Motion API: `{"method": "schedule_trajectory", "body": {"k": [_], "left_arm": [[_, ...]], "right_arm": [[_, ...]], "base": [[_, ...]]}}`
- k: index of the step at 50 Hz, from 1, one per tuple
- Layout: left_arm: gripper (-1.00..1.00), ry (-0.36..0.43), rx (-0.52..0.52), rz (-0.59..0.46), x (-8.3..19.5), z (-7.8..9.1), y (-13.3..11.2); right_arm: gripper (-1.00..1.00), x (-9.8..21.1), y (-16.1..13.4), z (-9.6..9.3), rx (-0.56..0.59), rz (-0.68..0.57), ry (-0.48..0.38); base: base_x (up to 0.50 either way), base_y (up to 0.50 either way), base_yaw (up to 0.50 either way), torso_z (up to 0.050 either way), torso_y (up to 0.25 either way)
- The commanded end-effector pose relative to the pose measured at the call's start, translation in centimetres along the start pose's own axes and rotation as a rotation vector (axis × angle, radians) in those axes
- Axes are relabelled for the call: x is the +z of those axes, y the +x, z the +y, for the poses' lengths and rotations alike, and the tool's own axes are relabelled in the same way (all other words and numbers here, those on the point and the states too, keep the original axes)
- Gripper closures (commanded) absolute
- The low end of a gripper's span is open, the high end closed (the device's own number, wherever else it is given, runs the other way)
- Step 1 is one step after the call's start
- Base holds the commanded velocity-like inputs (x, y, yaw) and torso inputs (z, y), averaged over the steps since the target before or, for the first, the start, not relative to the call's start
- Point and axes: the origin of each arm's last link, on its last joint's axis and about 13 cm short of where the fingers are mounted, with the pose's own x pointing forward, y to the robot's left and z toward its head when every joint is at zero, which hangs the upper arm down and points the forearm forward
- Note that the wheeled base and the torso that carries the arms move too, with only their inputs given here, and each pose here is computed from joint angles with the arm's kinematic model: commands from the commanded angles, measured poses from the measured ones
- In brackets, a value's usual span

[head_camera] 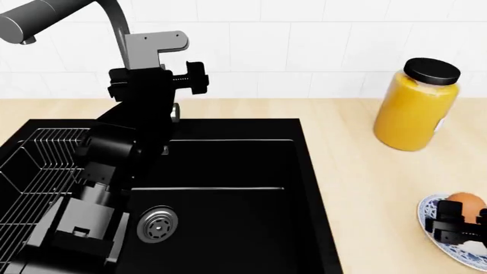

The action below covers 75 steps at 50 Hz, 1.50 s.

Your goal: Pick the egg from the counter and place it in the sink. Then turn on the sink faucet.

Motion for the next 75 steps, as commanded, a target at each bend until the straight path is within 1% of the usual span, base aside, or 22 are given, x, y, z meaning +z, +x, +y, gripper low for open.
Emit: {"method": "schedule_trajectory", "body": {"k": [1, 10, 18, 21, 25, 28, 37, 48, 55, 61, 63, 66, 67, 75], "left_arm": [[-1.0, 0.002, 0.0, 0.001, -0.1, 0.0, 0.0], [-1.0, 0.002, -0.001, 0.0, 0.0, 0.0, -0.1], [-1.0, 0.0, 0.001, -0.002, 0.1, 0.1, 0.0], [-1.0, -0.003, 0.004, -0.002, 0.2, 0.1, 0.1], [-1.0, -0.001, 0.002, 0.0, 0.0, 0.0, 0.0], [-1.0, -0.007, 0.008, -0.006, 0.3, 0.1, 0.1], [-1.0, -0.01, 0.002, -0.007, 0.5, 0.0, -0.1], [-1.0, -0.012, 0.001, -0.009, 0.5, -0.1, -0.2], [-1.0, -0.009, 0.005, -0.008, 0.5, 0.0, -0.1], [-1.0, -0.01, -0.001, -0.009, 0.5, -0.1, -0.3], [-1.0, -0.012, -0.001, -0.007, 0.4, -0.1, -0.3], [-1.0, -0.01, -0.003, -0.007, 0.4, -0.1, -0.4], [-1.0, -0.011, -0.002, -0.008, 0.5, -0.1, -0.3], [-1.0, -0.01, -0.004, -0.005, 0.5, -0.2, -0.3]], "right_arm": [[1.0, 0.1, -0.1, -0.1, -0.027, -0.019, -0.014], [1.0, 1.3, -1.5, 0.2, -0.024, -0.079, -0.043], [1.0, 3.8, -4.0, 0.9, -0.003, -0.186, -0.082], [1.0, 4.9, -4.5, 1.8, 0.048, -0.23, -0.092], [1.0, 5.6, -4.5, 2.9, 0.088, -0.245, -0.123], [1.0, 6.0, -4.3, 3.4, 0.113, -0.264, -0.118], [1.0, 6.9, -3.6, 6.4, 0.21, -0.276, -0.205], [1.0, 7.5, -3.4, 9.1, 0.287, -0.291, -0.288], [1.0, 8.0, -2.6, 10.8, 0.346, -0.296, -0.328], [1.0, 8.4, -1.7, 13.0, 0.424, -0.297, -0.388], [1.0, 8.7, -1.1, 13.8, 0.449, -0.298, -0.396], [1.0, 8.9, -0.6, 14.6, 0.473, -0.296, -0.41], [1.0, 9.1, -0.5, 15.2, 0.494, -0.297, -0.422], [1.0, 9.4, 0.7, 17.2, 0.559, -0.287, -0.468]], "base": [[0.0, 0.0, 0.0, 0.0, 0.0], [0.0, 0.0, 0.0, 0.0, 0.0], [0.0, 0.0, 0.0, 0.0, 0.0], [0.0, 0.0, 0.0, 0.0, 0.0], [0.0, 0.0, 0.0, 0.0, 0.0], [0.0, 0.0, 0.0, 0.0, 0.0], [0.0, 0.0, 0.0, 0.0, 0.0], [0.0, 0.0, 0.0, 0.0, 0.0], [0.0, 0.0, 0.0, 0.0, 0.0], [0.0, 0.0, 0.0, 0.0, 0.0], [0.0, 0.0, 0.0, 0.0, 0.0], [0.0, 0.0, 0.0, 0.0, 0.0], [0.0, 0.0, 0.0, 0.0, 0.0], [0.0, 0.0, 0.0, 0.0, 0.0]]}}
